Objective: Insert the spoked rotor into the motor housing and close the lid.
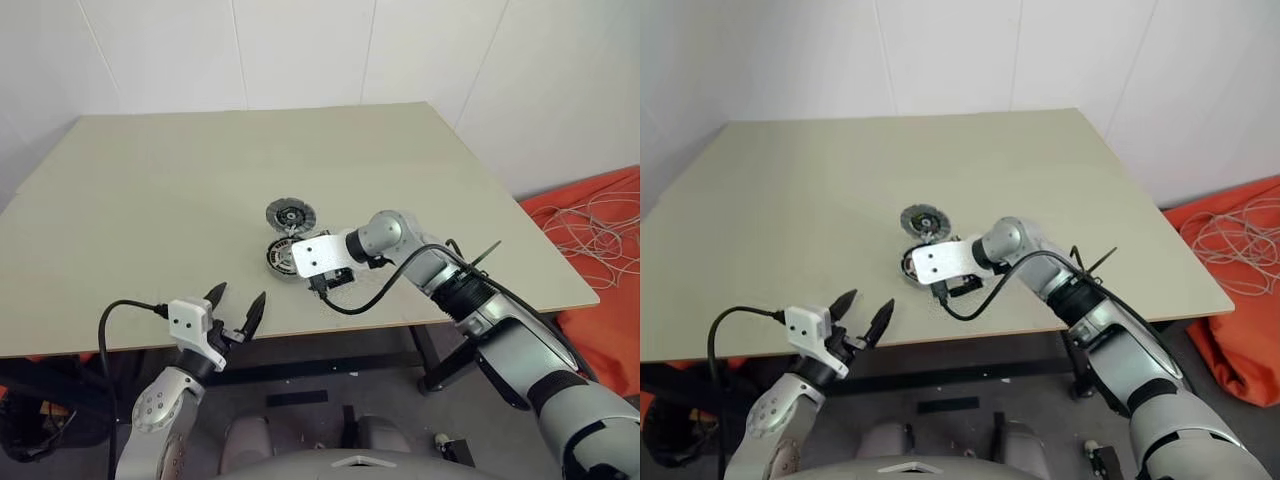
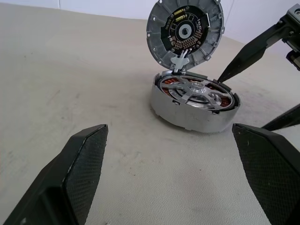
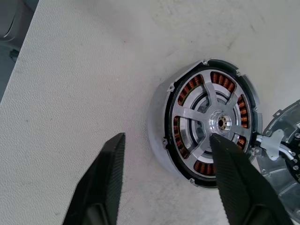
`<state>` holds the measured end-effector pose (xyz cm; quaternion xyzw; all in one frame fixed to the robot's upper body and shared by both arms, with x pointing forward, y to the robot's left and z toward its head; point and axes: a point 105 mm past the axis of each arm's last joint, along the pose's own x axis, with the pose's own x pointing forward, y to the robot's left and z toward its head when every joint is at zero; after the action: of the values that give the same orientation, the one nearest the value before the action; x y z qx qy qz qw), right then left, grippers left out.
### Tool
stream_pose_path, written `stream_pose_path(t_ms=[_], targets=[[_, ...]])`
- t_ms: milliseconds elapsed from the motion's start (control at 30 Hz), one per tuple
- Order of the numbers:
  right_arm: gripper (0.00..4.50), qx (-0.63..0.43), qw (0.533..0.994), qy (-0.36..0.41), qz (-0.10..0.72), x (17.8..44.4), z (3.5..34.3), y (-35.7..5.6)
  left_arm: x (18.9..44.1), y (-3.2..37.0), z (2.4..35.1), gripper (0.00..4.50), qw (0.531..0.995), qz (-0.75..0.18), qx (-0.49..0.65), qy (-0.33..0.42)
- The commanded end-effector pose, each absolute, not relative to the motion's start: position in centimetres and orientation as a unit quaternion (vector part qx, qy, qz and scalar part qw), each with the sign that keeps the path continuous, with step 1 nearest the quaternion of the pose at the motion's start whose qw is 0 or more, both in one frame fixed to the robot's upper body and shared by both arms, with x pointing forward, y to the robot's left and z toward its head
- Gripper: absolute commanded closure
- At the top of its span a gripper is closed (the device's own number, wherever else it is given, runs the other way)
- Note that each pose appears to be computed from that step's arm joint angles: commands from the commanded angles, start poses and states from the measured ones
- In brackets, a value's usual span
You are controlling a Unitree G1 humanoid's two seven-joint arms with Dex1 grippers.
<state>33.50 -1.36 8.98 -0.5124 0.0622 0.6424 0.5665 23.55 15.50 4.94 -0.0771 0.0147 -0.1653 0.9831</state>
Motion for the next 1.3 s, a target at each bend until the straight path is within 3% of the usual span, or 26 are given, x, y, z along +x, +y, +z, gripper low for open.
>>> stream_pose_path(t_ms=[33,200,233,500,867,1167,1300], targets=[[2.53,-0.529,0.552,0.038,0.644,33.6,9.8,-0.7,23.7,15.5,5.9,0.0,0.983,-0.168,-0.072,-0.009],[4.34,-0.533,0.546,0.036,0.646,33.7,9.7,-0.6,23.7,15.5,5.9,0.0,0.983,-0.168,-0.071,-0.01],[4.46,-0.533,0.545,0.036,0.646,33.7,9.7,-0.6,23.8,15.5,5.9,0.0,0.983,-0.168,-0.072,-0.01],[4.46,-0.53,0.55,0.041,0.644,34.1,9.5,-0.5,23.8,15.6,5.9,0.0,0.984,-0.165,-0.073,-0.011],[4.46,-0.353,0.63,0.18,0.668,30.9,10.2,-0.3,24.3,14.9,7.6,0.0,0.983,-0.164,-0.073,-0.02],[4.46,-0.31,0.691,0.199,0.622,31.3,10.3,2.1,24.1,14.7,7.7,0.0,0.983,-0.164,-0.075,-0.015],[4.46,-0.235,0.726,0.195,0.617,31.3,11.6,4.9,23.7,15.0,7.0,0.0,0.984,-0.161,-0.076,-0.01]])
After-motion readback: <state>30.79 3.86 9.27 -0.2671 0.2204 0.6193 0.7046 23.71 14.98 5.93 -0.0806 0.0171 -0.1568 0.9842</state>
